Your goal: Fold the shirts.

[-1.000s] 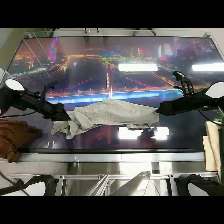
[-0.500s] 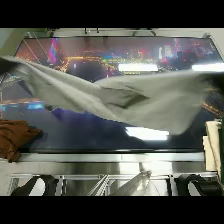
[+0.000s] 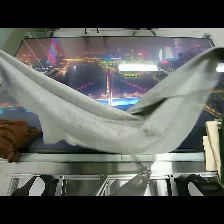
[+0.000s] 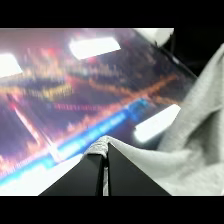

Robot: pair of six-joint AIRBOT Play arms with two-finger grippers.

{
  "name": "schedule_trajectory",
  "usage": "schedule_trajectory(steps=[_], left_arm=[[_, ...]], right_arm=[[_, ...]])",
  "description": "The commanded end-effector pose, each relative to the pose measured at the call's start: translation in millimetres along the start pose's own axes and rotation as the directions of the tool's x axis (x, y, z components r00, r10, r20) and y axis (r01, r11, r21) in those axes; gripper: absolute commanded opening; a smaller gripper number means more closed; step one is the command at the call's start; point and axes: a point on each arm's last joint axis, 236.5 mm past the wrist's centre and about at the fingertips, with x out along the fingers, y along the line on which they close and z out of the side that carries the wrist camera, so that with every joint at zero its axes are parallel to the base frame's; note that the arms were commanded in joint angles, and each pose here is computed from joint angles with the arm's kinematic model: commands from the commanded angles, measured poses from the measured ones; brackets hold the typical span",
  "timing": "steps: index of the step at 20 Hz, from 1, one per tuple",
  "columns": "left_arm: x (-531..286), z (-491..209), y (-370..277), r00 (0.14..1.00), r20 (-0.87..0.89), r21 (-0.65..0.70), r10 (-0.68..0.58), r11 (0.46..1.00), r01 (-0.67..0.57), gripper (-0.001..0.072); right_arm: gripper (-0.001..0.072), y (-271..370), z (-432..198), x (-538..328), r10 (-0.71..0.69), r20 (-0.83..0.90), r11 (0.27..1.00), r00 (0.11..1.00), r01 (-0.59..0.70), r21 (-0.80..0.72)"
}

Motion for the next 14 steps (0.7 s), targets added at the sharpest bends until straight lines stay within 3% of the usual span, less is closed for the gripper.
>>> schedule_trajectory(steps=[1,3,4,5,6,9,11,14], left_arm=[[87,-85,96,0.974,-0.223,-0.178,-0.032,0.984,-0.008,0.0017],[130,-126,134,0.947,-0.302,-0.302,-0.112,0.953,0.016,0.0012],[143,-148,148,0.919,-0.356,-0.368,-0.168,0.929,0.027,0.0013],[151,-165,157,0.888,-0.392,-0.457,-0.239,0.888,0.037,0.0055],[153,-178,163,0.856,-0.411,-0.545,-0.312,0.837,0.044,0.0293],[142,-193,186,0.801,-0.419,-0.715,-0.429,0.699,0.000,0.0319],[129,-203,203,0.803,-0.436,-0.736,-0.405,0.675,-0.060,0.0319],[101,-243,215,0.767,-0.561,-0.704,-0.311,0.667,-0.244,0.0319]], right_arm=[[0.0012,-46,-87,128,0.040,-0.314,0.986,0.949,0.013,0.165],[0.0015,-63,-147,182,0.072,-0.451,0.969,0.890,0.044,0.242],[0.0126,-68,-173,198,0.089,-0.506,0.958,0.858,0.065,0.278],[0.0360,-72,-195,207,0.108,-0.552,0.946,0.827,0.085,0.312],[0.0464,-75,-212,208,0.127,-0.591,0.937,0.796,0.099,0.334],[0.0449,-97,-218,183,0.142,-0.622,0.919,0.770,0.131,0.372],[0.0449,-109,-216,153,0.158,-0.638,0.905,0.753,0.149,0.399],[0.0438,-110,-241,110,0.221,-0.686,0.867,0.694,0.182,0.464]])
